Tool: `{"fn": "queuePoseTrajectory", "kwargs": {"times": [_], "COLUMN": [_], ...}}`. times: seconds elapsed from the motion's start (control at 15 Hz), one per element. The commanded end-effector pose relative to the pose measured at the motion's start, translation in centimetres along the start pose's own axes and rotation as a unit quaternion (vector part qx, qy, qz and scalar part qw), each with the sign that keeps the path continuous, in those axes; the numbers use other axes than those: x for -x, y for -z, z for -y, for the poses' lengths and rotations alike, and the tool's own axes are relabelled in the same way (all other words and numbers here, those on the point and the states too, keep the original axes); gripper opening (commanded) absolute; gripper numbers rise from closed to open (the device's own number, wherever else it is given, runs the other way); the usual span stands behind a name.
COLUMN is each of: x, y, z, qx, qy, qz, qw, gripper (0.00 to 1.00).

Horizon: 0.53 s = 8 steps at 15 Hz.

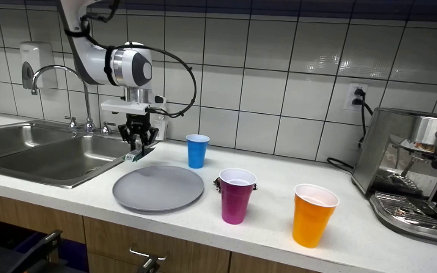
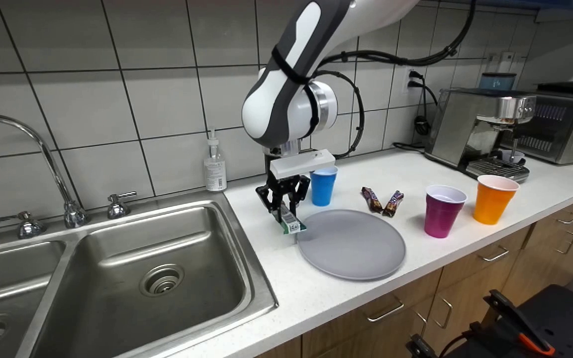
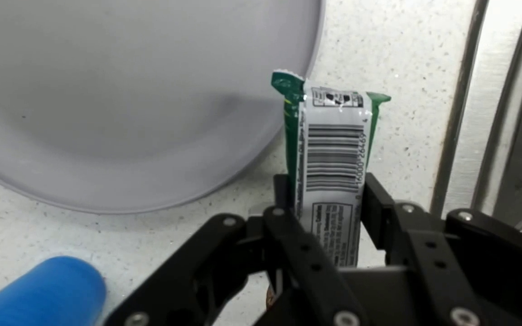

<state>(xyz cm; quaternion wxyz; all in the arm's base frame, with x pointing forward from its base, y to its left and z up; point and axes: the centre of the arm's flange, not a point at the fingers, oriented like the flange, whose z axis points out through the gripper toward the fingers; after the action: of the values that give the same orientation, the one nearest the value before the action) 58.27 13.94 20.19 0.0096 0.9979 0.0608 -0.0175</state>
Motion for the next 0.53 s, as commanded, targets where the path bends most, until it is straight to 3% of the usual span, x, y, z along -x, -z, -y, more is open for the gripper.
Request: {"fn": "queuePoseTrajectory", "kwargs": {"times": [0.0, 0.47], "x": [-2.2, -3.7], "y": [-1.2, -3.6], "z": [1.7, 2.9], "qx": [0.007, 0.001], "qy": [-0.007, -0.040], "qz": [0.011, 0.020], "qw": [0.9999, 0.9990], "gripper": [0.15, 0.15]}}
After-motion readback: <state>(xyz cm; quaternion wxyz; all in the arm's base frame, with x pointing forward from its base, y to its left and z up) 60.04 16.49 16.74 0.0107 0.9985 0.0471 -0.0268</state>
